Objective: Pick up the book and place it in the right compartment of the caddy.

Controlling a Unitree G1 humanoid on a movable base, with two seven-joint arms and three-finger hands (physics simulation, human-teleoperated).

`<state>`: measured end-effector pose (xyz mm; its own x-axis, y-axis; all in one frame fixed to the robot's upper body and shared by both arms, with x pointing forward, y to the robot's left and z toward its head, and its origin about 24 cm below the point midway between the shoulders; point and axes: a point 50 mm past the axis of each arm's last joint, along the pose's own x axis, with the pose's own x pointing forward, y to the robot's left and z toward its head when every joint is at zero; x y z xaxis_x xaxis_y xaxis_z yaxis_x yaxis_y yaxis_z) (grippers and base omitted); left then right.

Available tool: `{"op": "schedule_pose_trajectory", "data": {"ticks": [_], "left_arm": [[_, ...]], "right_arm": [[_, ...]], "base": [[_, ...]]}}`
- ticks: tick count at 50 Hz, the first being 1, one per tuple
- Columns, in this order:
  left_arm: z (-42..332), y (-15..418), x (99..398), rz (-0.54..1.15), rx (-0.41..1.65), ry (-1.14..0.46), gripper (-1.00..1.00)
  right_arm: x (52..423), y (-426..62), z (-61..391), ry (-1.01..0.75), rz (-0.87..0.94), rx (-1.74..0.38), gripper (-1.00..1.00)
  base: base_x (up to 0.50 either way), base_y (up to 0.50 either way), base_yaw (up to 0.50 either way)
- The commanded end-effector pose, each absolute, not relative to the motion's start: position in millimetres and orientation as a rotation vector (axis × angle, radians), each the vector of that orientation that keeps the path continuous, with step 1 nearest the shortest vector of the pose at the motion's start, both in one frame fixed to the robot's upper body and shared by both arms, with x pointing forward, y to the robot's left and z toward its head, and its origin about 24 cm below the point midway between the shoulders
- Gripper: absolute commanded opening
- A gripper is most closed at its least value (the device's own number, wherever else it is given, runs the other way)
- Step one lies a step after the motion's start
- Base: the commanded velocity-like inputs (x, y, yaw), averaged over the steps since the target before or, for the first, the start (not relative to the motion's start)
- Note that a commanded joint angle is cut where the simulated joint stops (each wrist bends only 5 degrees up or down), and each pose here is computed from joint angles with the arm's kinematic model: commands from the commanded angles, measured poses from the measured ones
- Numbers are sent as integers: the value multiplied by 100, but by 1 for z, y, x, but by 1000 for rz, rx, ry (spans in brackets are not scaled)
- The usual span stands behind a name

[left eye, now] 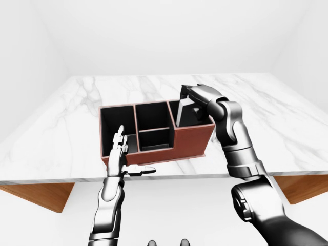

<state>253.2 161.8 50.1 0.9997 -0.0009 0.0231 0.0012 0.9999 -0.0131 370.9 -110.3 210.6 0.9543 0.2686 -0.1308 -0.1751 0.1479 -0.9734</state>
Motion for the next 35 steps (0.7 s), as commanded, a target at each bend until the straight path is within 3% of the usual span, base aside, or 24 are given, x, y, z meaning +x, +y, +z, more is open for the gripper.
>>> {"op": "schedule_pose_trajectory", "data": {"ticks": [1,19,20,21,35], "left_arm": [[50,162,253,-2,-14,-23,100],[52,162,253,-6,-18,-26,100],[52,161,252,-7,-19,-27,100],[52,161,252,-9,-19,-27,100],[53,161,251,-16,-24,-32,100]], "right_arm": [[390,-127,198,-11,268,-1369,-100],[415,-131,197,37,214,-1345,-100],[415,-131,196,40,212,-1347,-40],[415,-131,195,41,212,-1345,100],[412,-130,193,32,237,-1307,100]], "base": [[0,0,0],[0,0,0],[0,0,0],[0,0,0],[0,0,0]]}}
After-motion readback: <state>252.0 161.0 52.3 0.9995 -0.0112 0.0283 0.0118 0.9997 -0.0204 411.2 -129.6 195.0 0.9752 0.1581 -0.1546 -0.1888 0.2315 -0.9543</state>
